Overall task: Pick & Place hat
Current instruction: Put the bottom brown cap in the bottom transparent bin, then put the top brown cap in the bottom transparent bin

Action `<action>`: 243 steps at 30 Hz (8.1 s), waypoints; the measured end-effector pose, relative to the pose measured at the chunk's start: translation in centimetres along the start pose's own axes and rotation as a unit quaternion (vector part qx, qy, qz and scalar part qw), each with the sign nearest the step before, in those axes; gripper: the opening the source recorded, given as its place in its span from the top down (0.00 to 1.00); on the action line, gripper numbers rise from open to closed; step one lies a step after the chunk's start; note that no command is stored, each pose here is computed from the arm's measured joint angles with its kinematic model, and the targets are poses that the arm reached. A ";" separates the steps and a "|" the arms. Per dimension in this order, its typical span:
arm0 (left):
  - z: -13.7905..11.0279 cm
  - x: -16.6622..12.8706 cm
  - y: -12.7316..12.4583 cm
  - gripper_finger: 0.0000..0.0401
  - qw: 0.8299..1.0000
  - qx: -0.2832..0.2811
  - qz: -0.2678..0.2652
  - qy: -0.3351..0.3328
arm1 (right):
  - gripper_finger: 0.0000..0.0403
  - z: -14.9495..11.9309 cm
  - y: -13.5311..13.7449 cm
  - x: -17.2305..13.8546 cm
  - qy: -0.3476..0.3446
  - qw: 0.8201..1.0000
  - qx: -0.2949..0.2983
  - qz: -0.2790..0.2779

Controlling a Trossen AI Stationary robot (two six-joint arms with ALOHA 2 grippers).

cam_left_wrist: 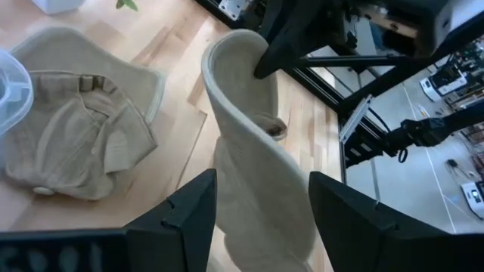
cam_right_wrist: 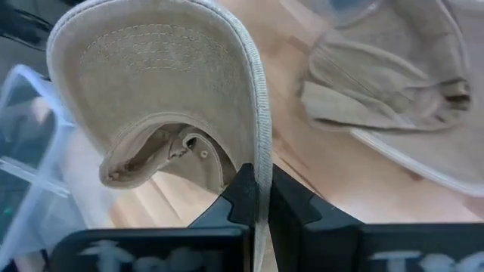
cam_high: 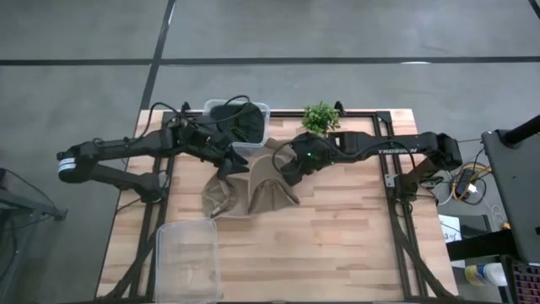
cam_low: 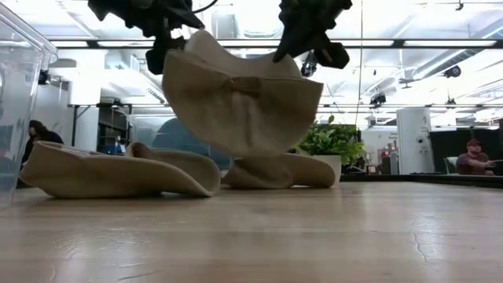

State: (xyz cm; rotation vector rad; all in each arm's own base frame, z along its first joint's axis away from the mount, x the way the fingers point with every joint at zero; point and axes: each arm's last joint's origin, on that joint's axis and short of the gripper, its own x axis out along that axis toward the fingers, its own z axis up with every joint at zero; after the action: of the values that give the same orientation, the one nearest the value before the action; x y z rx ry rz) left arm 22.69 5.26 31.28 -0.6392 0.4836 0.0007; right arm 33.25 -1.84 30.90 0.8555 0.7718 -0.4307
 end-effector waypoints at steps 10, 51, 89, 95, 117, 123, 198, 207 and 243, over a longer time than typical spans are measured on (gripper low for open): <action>0.0 0.3 -0.1 0.50 1.000 0.004 0.003 -0.003 | 0.97 -0.1 -0.7 0.2 0.007 0.999 0.009 -0.031; 2.0 -0.5 0.0 0.98 0.995 -0.094 0.023 -0.005 | 0.52 -0.4 1.0 -1.9 -0.027 0.971 -0.238 0.019; -1.9 -12.8 -8.7 0.98 0.819 -0.454 0.150 0.318 | 0.36 -2.9 -0.8 -3.2 -0.042 0.893 -0.443 -0.066; -4.9 -10.9 -8.6 0.98 0.759 -0.479 0.221 0.382 | 0.36 -3.3 -1.2 -1.9 -0.020 0.883 -0.462 -0.077; -7.4 -5.8 -9.0 0.98 0.744 -0.485 0.239 0.393 | 0.36 -3.6 -1.5 -0.3 0.004 0.874 -0.478 -0.088; -8.2 -5.5 -8.6 0.94 0.720 -0.502 0.260 0.402 | 0.36 -3.6 -1.5 -0.3 0.005 0.874 -0.477 -0.088; -3.9 -3.8 -10.2 0.64 0.934 0.169 0.314 -0.019 | 0.43 -8.3 -8.0 5.1 0.014 0.919 -0.362 -0.157; -3.9 -3.8 -10.2 0.64 0.934 0.170 0.314 -0.019 | 0.44 -8.6 -8.5 6.0 -0.029 0.888 -0.434 -0.148; -4.0 -3.8 -10.2 0.64 0.938 0.154 0.309 -0.019 | 0.77 -8.2 -9.9 11.8 -0.035 0.804 -0.528 -0.272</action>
State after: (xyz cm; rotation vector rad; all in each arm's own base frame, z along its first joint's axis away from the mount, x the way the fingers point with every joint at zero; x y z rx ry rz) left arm 19.10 -4.73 36.01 -0.1594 0.6170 0.5230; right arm 31.33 -1.62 13.58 -0.4551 1.0164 -0.4415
